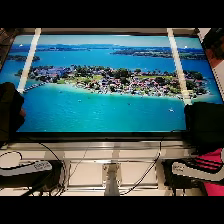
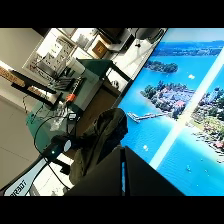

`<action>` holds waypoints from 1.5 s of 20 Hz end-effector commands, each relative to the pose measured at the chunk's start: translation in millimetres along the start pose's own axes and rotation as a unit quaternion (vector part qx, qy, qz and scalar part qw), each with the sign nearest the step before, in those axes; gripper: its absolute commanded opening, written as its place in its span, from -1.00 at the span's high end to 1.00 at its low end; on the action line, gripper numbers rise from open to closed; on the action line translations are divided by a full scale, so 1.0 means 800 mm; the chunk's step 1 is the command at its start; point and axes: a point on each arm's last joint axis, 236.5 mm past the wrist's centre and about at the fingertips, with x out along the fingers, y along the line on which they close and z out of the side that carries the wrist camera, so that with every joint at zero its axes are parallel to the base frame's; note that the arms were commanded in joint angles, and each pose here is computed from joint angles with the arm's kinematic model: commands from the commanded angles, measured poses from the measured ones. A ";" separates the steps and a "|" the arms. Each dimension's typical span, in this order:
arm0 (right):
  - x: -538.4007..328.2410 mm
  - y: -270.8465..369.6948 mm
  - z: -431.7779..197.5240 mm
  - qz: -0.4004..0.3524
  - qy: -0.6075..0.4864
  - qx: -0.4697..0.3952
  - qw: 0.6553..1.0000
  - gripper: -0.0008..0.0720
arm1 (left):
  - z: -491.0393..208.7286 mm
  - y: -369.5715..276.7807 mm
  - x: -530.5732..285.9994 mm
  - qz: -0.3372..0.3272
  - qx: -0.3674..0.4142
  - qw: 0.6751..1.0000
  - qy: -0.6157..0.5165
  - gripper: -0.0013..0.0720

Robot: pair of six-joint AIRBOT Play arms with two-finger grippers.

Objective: Fold the clothes and pants, and hang the long-sleeved shirts on hangers.

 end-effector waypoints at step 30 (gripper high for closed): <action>-0.017 -0.079 0.057 -0.138 -0.095 -0.021 0.986 0.91 | -0.096 -0.561 -0.804 -0.688 0.161 0.639 -0.302 0.92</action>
